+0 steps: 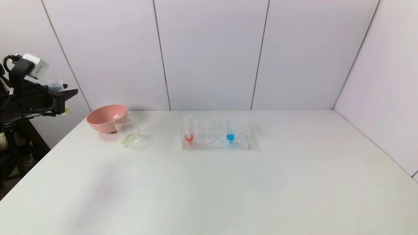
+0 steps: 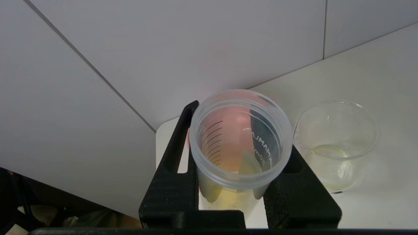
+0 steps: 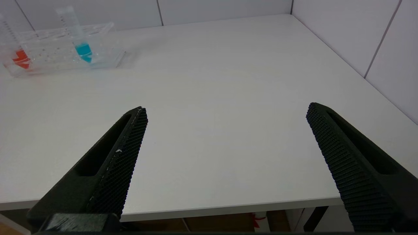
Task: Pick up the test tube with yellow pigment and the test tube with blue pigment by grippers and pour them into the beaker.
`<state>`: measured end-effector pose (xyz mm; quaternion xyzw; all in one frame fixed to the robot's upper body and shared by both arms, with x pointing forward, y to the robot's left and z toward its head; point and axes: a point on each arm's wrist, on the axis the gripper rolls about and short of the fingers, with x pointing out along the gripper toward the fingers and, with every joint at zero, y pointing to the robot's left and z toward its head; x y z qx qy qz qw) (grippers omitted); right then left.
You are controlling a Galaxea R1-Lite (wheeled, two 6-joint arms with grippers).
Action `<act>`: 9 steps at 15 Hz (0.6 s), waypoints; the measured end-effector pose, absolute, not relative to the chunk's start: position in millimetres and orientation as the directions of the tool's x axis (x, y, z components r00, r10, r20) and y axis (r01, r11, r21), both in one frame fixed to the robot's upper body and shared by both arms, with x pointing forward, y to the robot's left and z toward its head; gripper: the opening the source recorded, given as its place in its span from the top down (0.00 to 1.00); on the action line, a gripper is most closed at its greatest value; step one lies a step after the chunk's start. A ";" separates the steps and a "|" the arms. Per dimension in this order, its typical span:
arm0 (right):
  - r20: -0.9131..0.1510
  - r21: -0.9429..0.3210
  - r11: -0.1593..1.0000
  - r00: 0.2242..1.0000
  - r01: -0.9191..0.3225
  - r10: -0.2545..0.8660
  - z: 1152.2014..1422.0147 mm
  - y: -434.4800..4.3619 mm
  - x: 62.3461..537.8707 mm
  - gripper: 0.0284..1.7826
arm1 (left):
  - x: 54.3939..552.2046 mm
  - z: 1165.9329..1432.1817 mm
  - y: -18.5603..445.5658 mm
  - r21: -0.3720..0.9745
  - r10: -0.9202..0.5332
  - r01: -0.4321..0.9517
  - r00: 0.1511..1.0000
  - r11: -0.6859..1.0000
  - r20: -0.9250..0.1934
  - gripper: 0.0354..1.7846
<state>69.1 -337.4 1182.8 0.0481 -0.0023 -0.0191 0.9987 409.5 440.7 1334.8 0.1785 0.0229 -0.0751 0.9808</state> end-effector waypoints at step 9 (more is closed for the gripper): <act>0.003 0.096 0.995 0.999 0.037 -0.038 1182.8 -337.4 69.1 0.00 | 424.1 1355.4 433.8 0.434 -0.269 0.374 0.920 0.820 -0.284 0.71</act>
